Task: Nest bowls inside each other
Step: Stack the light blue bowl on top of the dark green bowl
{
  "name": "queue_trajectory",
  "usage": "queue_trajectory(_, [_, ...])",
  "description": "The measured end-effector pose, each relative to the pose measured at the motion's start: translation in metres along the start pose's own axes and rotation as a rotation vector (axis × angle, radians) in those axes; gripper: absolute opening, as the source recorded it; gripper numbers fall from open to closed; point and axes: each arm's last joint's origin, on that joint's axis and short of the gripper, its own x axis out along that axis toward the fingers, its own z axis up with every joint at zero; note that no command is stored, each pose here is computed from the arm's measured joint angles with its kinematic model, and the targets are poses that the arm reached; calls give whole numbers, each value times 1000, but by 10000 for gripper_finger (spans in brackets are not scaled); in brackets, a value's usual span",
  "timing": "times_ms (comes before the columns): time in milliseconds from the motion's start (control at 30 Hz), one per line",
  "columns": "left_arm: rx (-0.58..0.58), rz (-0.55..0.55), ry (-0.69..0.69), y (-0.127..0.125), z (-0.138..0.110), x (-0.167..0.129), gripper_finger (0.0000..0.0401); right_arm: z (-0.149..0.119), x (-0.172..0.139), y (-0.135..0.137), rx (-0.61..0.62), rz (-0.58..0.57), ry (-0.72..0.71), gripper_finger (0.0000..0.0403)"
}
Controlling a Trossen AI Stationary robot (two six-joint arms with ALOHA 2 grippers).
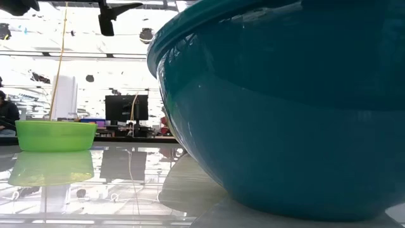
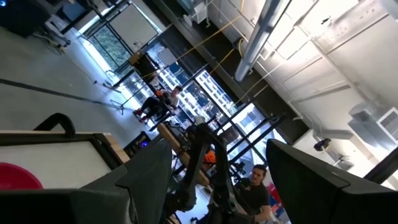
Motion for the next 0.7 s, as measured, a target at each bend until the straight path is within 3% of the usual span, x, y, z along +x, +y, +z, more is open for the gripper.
queue_trajectory(267, [11, 5, -5, 0, 0, 0, 249, 71, 0, 17, -45, 158, -472, 29])
queue_trajectory(400, [12, 9, -8, 0, 0, 0, 249, 108, -3, 9, -22, 137, -643, 29])
queue_trajectory(567, [15, 9, -7, 0, 0, 0, 249, 147, -8, -13, 37, 103, -781, 29])
queue_trajectory(700, [17, 13, -2, 1, 0, 0, 249, 179, -7, -30, 86, 57, -789, 29])
